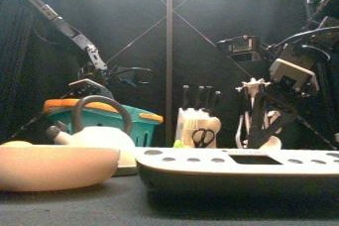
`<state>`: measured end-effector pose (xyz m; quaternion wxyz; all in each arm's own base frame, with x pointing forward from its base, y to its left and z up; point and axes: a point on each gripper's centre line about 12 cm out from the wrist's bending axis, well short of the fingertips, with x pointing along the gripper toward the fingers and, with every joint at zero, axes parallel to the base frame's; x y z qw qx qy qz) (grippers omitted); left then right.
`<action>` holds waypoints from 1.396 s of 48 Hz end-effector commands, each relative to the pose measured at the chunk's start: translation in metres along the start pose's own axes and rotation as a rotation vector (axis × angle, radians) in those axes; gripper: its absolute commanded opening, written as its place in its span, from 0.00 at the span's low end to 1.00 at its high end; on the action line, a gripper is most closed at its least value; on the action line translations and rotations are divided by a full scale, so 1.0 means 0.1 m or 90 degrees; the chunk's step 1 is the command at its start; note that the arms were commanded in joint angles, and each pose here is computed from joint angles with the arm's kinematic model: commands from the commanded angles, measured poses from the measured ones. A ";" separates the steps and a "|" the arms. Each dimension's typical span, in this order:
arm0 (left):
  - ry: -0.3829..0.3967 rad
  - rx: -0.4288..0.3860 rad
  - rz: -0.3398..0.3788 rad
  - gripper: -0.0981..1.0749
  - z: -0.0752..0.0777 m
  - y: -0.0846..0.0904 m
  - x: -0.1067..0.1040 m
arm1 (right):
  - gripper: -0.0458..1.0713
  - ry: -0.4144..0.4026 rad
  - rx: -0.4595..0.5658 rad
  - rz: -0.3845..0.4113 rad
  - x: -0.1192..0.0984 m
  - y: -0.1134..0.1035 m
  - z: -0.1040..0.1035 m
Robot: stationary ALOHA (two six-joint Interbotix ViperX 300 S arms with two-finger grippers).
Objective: Grab corn
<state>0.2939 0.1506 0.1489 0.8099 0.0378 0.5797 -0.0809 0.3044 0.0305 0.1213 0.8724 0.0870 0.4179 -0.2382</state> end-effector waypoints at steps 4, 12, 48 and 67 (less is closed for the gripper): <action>0.004 -0.011 0.000 0.96 -0.02 0.07 0.02 | 0.87 -0.014 0.007 0.010 -0.04 0.02 0.08; 0.008 -0.013 0.003 0.90 -0.04 0.10 0.06 | 0.87 -0.013 0.006 0.009 -0.04 0.02 0.07; -0.063 0.016 0.076 0.64 0.09 0.06 -0.45 | 0.87 -0.012 0.006 0.009 -0.04 0.02 0.07; -0.098 0.030 0.126 0.64 0.09 0.03 -0.67 | 0.87 -0.013 0.006 0.009 -0.04 0.03 0.07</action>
